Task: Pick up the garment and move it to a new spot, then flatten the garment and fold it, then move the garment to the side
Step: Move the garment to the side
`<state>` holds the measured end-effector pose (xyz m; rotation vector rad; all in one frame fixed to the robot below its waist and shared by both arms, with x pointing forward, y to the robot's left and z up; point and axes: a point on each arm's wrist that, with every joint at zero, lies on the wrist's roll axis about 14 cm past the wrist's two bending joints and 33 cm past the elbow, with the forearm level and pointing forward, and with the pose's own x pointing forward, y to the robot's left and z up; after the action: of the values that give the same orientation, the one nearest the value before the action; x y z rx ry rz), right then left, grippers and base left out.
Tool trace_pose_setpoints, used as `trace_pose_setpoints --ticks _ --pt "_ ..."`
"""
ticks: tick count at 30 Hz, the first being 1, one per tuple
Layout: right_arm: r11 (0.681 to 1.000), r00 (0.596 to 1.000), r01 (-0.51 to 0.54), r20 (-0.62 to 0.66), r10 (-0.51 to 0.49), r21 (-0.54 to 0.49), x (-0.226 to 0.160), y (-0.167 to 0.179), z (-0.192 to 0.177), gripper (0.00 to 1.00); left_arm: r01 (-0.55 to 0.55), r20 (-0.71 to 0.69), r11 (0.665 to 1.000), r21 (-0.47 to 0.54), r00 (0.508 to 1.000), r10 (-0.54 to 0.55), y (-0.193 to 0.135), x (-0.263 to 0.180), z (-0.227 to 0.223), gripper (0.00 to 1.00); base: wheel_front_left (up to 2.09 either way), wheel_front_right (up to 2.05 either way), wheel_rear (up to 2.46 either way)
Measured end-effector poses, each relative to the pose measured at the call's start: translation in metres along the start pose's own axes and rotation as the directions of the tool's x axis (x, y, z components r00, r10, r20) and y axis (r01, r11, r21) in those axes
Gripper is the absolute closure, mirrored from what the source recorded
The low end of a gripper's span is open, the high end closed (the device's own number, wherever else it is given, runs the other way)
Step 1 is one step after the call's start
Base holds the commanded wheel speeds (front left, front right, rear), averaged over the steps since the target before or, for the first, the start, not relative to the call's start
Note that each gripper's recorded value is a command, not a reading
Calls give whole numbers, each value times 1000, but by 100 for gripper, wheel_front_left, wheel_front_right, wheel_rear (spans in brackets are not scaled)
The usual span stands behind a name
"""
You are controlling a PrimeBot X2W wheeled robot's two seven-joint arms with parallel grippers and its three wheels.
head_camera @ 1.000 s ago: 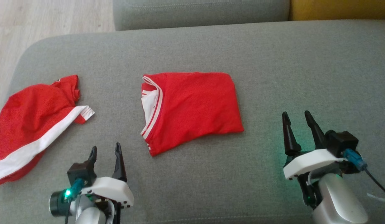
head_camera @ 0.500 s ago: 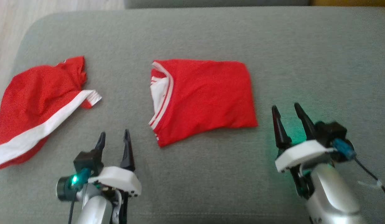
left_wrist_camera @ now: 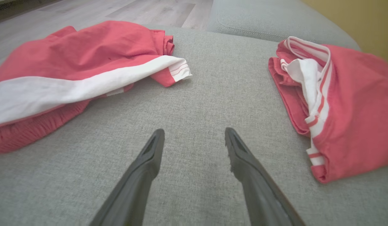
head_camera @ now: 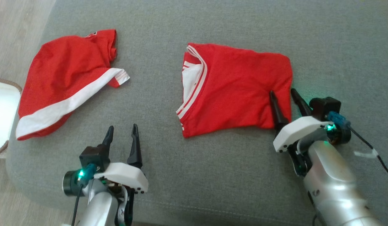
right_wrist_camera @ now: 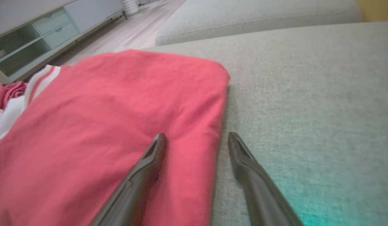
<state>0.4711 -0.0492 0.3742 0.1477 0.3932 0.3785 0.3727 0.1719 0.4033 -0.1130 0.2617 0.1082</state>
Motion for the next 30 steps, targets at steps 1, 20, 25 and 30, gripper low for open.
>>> trace_pose_setpoints --ticks 1,20,25,30 --pt "1000 1000 -4 -20 3 -3 2 1 -4 51 -4 -4 1000 0 1000 4 1 0 -1 0 0 0 0" --pt "969 967 212 117 -227 129 -68 -82 33 100 349 24 934 80 936 -352 -117 56 7 0 0 0 0" --pt "933 921 320 174 -347 167 -112 -118 45 100 500 15 861 93 864 -503 -180 60 2 0 0 0 0" --pt "864 854 446 177 -489 233 -166 -150 35 100 649 -29 755 96 760 -649 -238 48 -14 0 0 0 0"
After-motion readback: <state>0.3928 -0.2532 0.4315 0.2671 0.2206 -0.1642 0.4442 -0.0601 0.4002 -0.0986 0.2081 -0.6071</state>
